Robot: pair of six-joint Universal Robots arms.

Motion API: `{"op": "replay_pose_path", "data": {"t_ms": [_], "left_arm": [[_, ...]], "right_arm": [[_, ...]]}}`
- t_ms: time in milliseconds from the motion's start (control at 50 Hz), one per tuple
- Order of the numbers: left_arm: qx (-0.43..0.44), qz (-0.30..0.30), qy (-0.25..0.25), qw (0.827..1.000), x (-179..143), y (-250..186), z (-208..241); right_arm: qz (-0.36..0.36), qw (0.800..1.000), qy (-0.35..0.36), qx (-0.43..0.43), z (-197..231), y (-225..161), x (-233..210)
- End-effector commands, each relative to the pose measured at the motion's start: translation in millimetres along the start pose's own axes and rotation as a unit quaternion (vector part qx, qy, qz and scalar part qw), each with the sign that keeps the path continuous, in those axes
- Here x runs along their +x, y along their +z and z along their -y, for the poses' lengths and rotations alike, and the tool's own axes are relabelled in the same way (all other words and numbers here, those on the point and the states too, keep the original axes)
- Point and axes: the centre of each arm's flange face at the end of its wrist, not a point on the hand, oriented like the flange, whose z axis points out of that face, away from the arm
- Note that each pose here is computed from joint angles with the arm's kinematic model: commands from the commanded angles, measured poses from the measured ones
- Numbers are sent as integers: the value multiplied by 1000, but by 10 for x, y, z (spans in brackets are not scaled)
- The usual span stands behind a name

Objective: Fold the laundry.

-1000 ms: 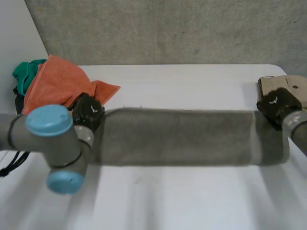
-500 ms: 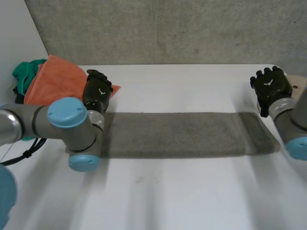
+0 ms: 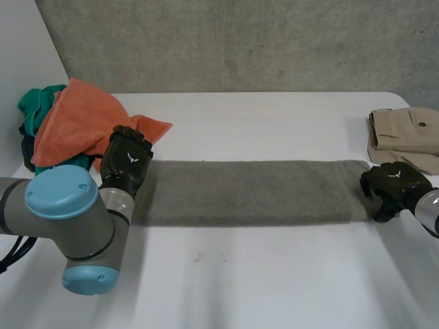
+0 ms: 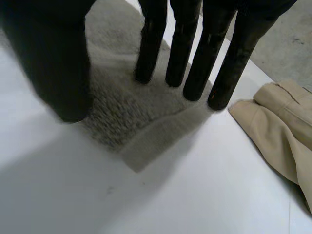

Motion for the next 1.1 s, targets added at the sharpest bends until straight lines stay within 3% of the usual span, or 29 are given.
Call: {"op": "replay_pose_path", "data": {"t_ms": [20,220,320,660,1100], "left_arm": [[4,7,-1,1000,-50,-9,40],[15,21,-5,1000,-162,-57,128],[13,18,-5,1000,-169,-98,117],[6,10,-35,999,-152,-172,77],[8,12,-36,999,-165,-180,97]], "right_arm": [[-54,998,-11,-4,-104,82,225],[-125,992,-6,-36,-330,-120,762],[-159,983,-72,-57,-427,-251,1076],[-107,990,-96,1,-290,-243,987],[-82,991,-104,-25,-675,71,977]]}}
